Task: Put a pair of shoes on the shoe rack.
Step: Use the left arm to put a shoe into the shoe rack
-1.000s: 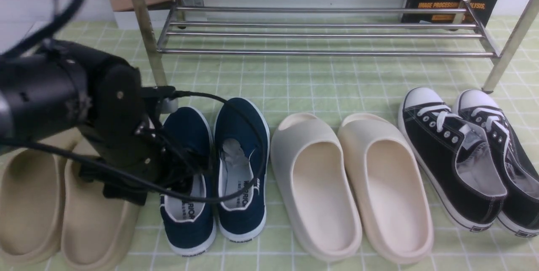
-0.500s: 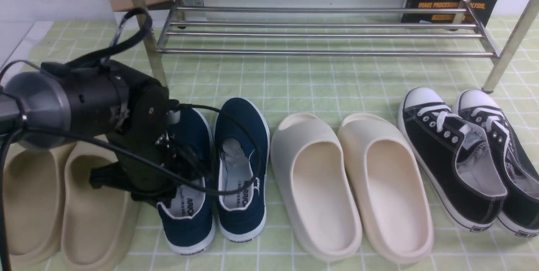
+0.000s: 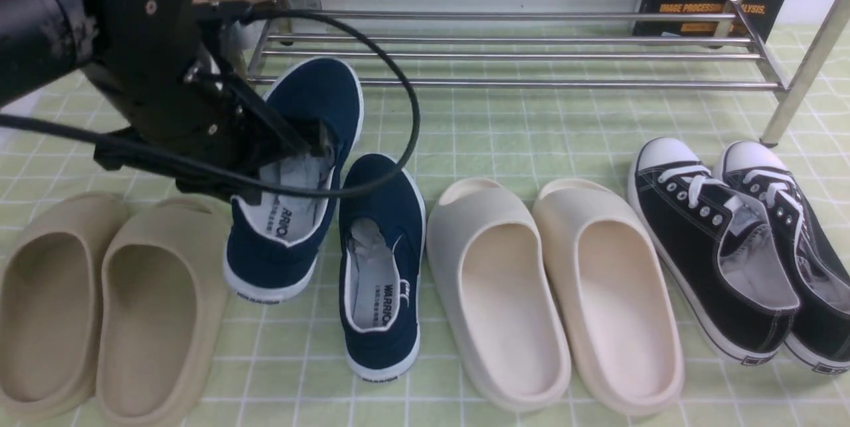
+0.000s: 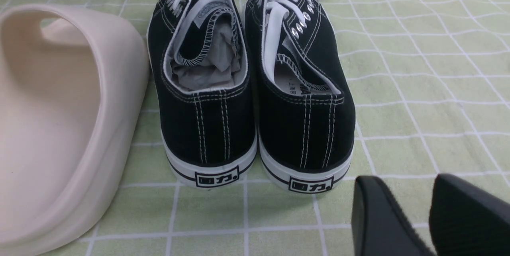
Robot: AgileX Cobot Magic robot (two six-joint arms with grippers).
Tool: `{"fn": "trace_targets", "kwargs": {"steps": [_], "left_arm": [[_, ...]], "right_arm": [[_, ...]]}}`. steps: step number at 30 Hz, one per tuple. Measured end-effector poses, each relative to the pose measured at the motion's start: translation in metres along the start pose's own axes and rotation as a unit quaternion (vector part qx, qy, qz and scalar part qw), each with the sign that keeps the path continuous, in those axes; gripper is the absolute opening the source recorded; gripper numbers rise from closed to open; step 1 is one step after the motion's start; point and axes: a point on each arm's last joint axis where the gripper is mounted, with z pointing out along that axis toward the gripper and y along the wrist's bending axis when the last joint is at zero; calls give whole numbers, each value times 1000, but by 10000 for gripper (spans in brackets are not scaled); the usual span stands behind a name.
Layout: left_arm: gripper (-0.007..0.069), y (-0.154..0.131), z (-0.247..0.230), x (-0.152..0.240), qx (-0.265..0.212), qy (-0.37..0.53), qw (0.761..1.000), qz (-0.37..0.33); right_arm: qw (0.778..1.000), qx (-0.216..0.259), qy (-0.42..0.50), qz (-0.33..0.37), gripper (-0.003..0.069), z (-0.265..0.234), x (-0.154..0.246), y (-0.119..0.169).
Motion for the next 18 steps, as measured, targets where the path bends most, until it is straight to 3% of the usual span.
{"fn": "trace_targets", "kwargs": {"steps": [9, 18], "left_arm": [[17, -17, 40, -57, 10, -2, 1000, -7], [17, -8, 90, -118, 69, -1, 997, -21]], "right_arm": [[1000, 0, 0, 0, 239, 0, 0, 0], [1000, 0, 0, 0, 239, 0, 0, 0]]}}
